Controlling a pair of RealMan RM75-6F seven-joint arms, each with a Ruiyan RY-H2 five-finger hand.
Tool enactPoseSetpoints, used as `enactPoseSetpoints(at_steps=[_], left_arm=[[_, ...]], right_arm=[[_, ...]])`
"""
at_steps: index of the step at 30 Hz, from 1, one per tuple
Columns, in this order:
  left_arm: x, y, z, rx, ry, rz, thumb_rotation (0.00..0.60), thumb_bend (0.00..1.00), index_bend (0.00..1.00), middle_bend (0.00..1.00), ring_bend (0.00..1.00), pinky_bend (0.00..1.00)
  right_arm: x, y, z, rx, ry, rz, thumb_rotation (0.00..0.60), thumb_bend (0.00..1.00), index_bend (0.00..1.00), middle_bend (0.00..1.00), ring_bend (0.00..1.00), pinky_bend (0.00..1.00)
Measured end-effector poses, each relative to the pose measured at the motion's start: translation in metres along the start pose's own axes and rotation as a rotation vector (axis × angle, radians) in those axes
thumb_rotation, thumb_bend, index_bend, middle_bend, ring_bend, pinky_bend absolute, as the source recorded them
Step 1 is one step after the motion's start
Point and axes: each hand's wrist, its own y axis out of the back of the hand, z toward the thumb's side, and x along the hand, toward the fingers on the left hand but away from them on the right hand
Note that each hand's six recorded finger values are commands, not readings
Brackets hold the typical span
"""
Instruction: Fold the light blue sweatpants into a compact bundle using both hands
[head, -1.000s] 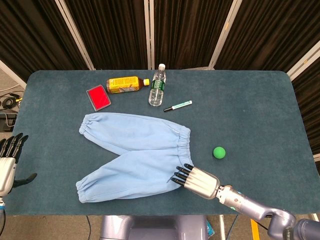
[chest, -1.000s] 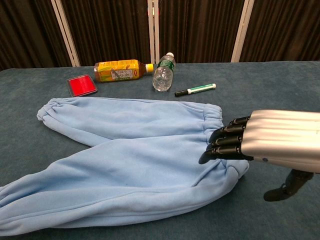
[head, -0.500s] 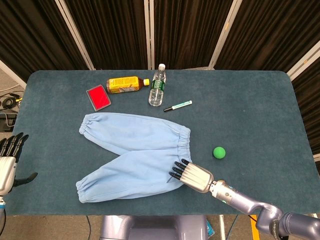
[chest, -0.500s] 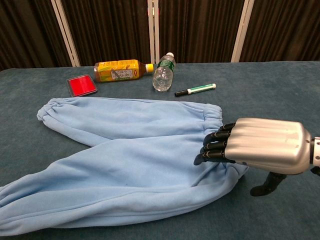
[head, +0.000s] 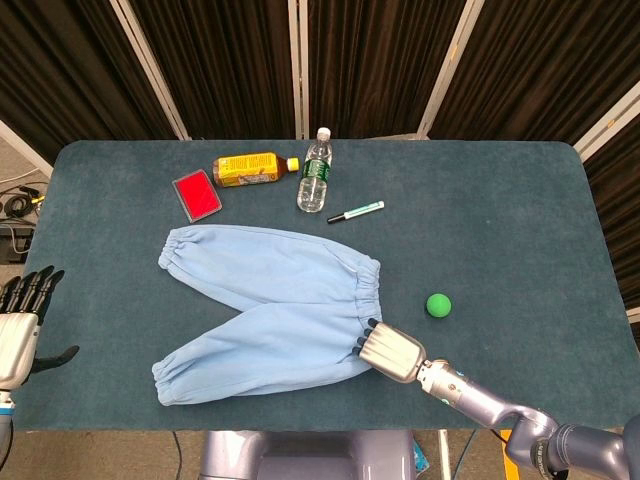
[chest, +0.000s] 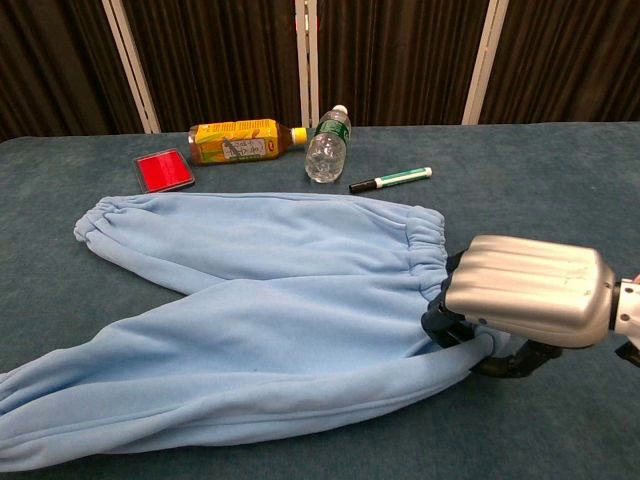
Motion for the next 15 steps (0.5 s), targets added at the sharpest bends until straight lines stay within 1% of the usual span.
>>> enactPoseSetpoints(at_steps=[4, 6, 8, 9, 12, 13, 15], left_arm=[[0.003, -0.007, 0.008, 0.000, -0.056, -0.018, 0.600, 0.00, 0.00, 0.00, 0.00, 0.00], [0.004, -0.010, 0.013, 0.000, -0.092, -0.024, 0.600, 0.00, 0.01, 0.00, 0.00, 0.04], [0.004, -0.016, 0.023, 0.006, -0.154, -0.034, 0.600, 0.00, 0.08, 0.00, 0.01, 0.09], [0.003, -0.019, 0.027, 0.010, -0.187, -0.040, 0.600, 0.00, 0.13, 0.01, 0.03, 0.12], [0.000, -0.034, 0.043, 0.029, -0.313, -0.065, 0.600, 0.00, 0.29, 0.09, 0.10, 0.20], [-0.003, -0.040, 0.049, 0.037, -0.369, -0.078, 0.600, 0.00, 0.34, 0.13, 0.13, 0.23], [-0.007, -0.052, 0.057, 0.053, -0.451, -0.098, 0.600, 0.00, 0.39, 0.16, 0.16, 0.26]], right_arm=[[0.001, 0.001, -0.001, -0.048, -0.015, -0.043, 0.600, 0.38, 0.65, 0.68, 0.64, 0.49], [0.001, 0.000, -0.001, -0.071, -0.021, -0.047, 0.600, 0.38, 0.66, 0.68, 0.64, 0.49], [0.001, 0.000, -0.001, -0.089, -0.033, -0.043, 0.600, 0.38, 0.66, 0.68, 0.64, 0.49], [0.001, 0.001, -0.001, -0.103, -0.044, -0.038, 0.600, 0.38, 0.67, 0.68, 0.65, 0.49], [0.000, 0.005, 0.001, -0.136, -0.069, -0.035, 0.600, 0.38, 0.69, 0.70, 0.66, 0.49], [0.000, 0.006, 0.001, -0.146, -0.077, -0.036, 0.600, 0.38, 0.69, 0.70, 0.66, 0.49], [-0.001, 0.009, 0.000, -0.165, -0.096, -0.038, 0.600, 0.38, 0.69, 0.70, 0.66, 0.49]])
